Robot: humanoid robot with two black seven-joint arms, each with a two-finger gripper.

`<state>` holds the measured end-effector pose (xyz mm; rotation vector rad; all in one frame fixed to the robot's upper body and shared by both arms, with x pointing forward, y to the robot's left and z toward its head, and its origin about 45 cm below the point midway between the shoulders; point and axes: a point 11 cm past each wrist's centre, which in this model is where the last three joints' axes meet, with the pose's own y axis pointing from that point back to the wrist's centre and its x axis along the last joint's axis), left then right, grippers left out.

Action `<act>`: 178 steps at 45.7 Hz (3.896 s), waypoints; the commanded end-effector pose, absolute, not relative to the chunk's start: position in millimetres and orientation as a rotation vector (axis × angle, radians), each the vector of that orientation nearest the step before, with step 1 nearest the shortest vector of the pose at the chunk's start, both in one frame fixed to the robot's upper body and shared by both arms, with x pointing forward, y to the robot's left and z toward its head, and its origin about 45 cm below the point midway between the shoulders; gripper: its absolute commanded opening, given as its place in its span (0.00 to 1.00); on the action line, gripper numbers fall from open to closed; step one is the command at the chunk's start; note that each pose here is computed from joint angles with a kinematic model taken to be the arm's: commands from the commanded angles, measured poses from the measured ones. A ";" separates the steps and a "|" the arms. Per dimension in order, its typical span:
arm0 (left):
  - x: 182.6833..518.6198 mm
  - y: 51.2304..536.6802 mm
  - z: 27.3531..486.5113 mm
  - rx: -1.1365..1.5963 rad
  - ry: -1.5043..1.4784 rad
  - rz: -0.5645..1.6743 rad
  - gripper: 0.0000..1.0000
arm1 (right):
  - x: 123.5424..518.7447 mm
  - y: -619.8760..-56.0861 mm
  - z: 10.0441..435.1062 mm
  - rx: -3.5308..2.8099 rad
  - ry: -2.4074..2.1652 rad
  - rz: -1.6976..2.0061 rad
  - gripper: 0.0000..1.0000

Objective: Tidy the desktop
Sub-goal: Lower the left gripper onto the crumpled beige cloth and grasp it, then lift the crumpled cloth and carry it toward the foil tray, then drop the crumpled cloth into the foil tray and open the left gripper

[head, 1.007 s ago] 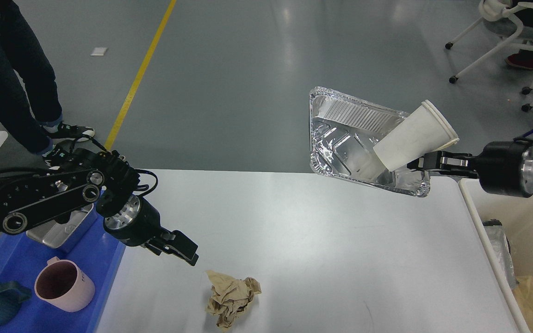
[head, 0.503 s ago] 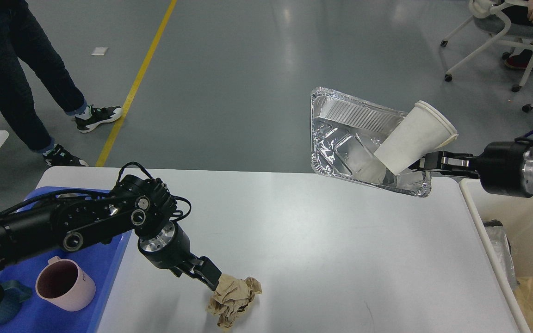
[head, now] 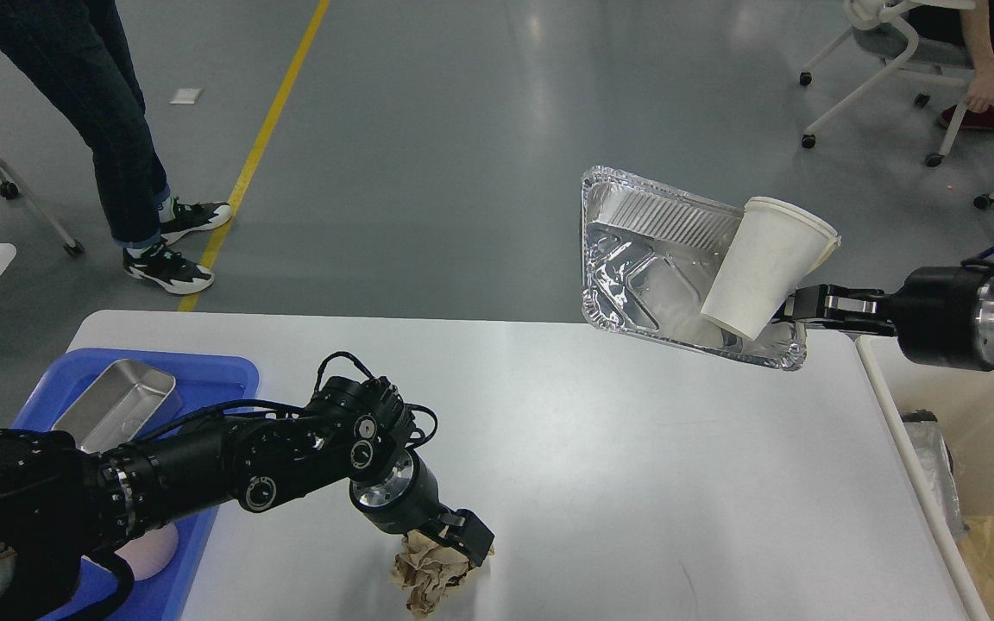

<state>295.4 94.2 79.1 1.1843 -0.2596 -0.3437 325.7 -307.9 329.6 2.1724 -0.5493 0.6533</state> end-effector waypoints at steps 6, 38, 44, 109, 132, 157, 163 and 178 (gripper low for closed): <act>296.5 97.3 76.9 1.236 -0.279 -0.343 0.64 | 325.7 -311.4 331.5 2.160 -0.554 0.654 0.00; 299.2 95.4 74.7 1.292 -0.321 -0.304 0.00 | 326.0 -312.0 331.8 2.158 -0.557 0.655 0.00; 307.8 104.7 76.9 1.317 -0.324 -0.263 0.00 | 326.0 -312.3 332.0 2.158 -0.557 0.654 0.00; 442.3 163.4 322.1 0.769 -0.327 0.312 0.02 | 275.3 -295.1 237.1 2.277 -0.341 0.324 0.00; 422.6 54.9 344.9 0.689 -0.431 0.127 0.03 | 274.0 -277.5 234.8 2.332 -0.284 0.323 0.00; 393.0 -48.9 365.2 0.612 -0.479 0.017 0.07 | 278.9 -251.6 233.3 2.371 -0.264 0.350 0.00; 380.9 -59.1 346.3 0.657 -0.486 -0.038 0.07 | 279.3 -254.8 233.0 2.361 -0.267 0.345 0.00; 374.3 -54.0 343.2 0.677 -0.493 -0.115 0.08 | 292.0 -275.7 225.1 2.304 -0.330 0.291 0.00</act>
